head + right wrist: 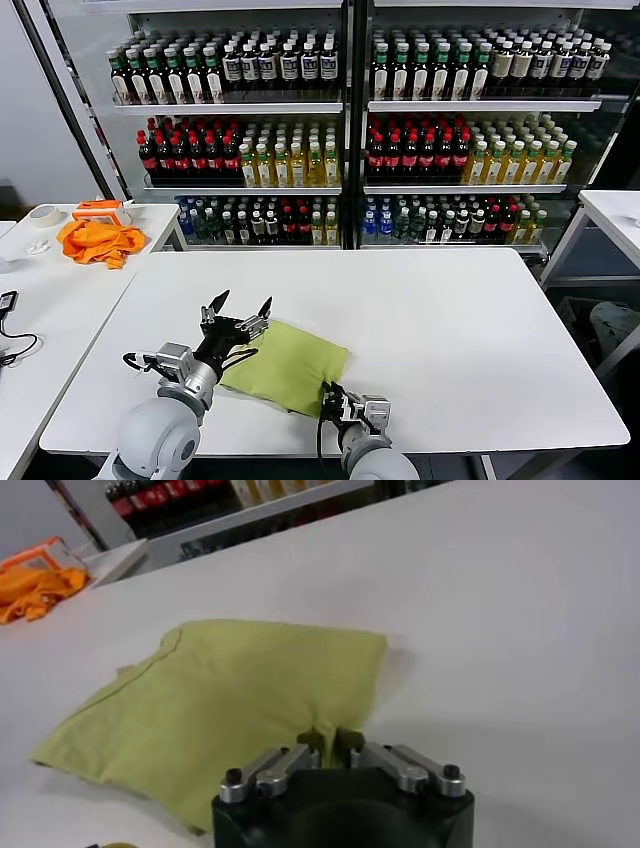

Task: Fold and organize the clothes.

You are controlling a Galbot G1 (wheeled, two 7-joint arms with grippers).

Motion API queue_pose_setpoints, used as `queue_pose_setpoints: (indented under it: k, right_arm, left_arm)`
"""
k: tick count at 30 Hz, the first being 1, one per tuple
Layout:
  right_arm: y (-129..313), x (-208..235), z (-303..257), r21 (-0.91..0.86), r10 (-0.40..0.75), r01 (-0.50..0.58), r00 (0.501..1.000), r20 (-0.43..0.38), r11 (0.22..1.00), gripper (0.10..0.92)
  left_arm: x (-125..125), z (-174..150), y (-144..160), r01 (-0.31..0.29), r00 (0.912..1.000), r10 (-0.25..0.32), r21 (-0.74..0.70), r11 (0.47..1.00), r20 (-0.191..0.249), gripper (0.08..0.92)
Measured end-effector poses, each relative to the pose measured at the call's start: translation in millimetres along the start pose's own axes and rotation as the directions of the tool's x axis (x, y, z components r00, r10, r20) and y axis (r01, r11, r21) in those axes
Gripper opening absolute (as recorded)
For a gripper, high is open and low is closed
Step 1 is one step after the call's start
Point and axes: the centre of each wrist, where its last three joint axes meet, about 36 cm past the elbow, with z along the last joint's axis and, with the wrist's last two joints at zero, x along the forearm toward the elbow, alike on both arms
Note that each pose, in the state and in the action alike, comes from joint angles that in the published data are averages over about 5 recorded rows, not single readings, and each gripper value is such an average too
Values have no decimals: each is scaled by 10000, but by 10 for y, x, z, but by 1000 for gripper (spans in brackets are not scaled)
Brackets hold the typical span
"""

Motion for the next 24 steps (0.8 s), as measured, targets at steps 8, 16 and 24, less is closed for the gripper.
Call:
queue_pose_setpoints:
  k: [8,16,24]
  right_arm:
    - [6,-43,-21,-141,64,-65,10000,-70,9999,105]
    - [-119,-63,-103,303,621,-633,9973,396,9975,105]
    - [-436,-51,-222,828,1284,-1373,9862,1046,9871,105]
  left_arm:
    - [-21,48,12,51,9999,-51,-30,10000,-92,823]
    - [-35,83,22,108,9999,-109,-67,9999,-124,822]
    - [-49,103,16,100,9999,-101,-66,9999,-122,823]
